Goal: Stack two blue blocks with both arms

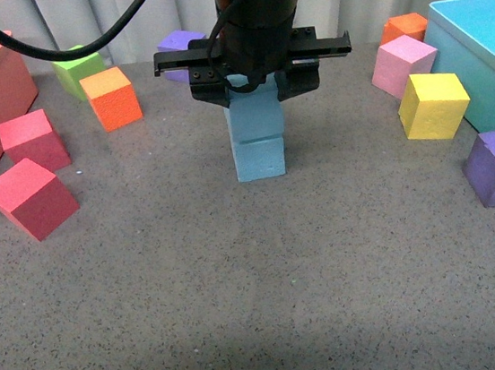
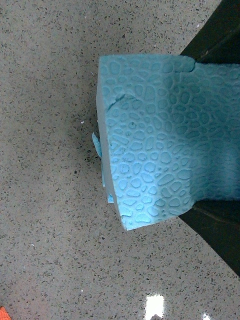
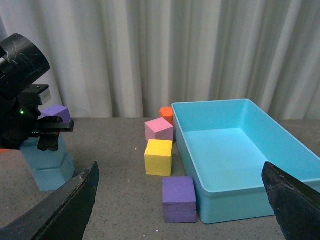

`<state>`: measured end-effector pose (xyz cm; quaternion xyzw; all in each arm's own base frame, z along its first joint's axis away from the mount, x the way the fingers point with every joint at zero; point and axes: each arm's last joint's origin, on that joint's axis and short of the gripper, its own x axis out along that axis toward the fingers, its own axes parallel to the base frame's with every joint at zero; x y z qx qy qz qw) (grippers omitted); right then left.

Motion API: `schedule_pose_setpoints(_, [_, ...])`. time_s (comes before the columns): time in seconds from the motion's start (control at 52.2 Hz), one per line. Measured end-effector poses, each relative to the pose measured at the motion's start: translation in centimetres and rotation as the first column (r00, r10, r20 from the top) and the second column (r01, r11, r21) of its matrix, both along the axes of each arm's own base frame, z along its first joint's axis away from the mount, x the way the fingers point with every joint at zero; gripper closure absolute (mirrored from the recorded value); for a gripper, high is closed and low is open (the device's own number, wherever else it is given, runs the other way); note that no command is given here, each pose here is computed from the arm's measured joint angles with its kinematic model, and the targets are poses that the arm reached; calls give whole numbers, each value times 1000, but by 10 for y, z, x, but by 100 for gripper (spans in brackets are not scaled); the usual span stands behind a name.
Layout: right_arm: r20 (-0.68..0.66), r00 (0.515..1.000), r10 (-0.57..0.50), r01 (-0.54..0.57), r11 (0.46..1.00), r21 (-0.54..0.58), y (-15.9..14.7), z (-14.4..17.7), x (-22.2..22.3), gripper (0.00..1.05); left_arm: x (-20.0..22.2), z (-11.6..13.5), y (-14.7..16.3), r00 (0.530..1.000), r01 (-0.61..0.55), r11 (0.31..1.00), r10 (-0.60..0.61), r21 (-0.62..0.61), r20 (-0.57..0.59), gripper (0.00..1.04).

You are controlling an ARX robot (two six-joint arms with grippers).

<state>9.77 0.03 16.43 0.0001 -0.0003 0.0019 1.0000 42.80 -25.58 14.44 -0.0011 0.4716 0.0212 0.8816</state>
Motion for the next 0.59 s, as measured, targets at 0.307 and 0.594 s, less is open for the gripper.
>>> schedule_pose_setpoints(0.307, [0,1000,0,0,1000,0,0,0,0,10,0,-1,-1,1000,11,1000,-11,-19,-9,18])
schedule_pose_setpoints(0.594, [0,1000,0,0,1000,0,0,0,0,10,-2,16,5,999,14,999,-13,-50,32,7])
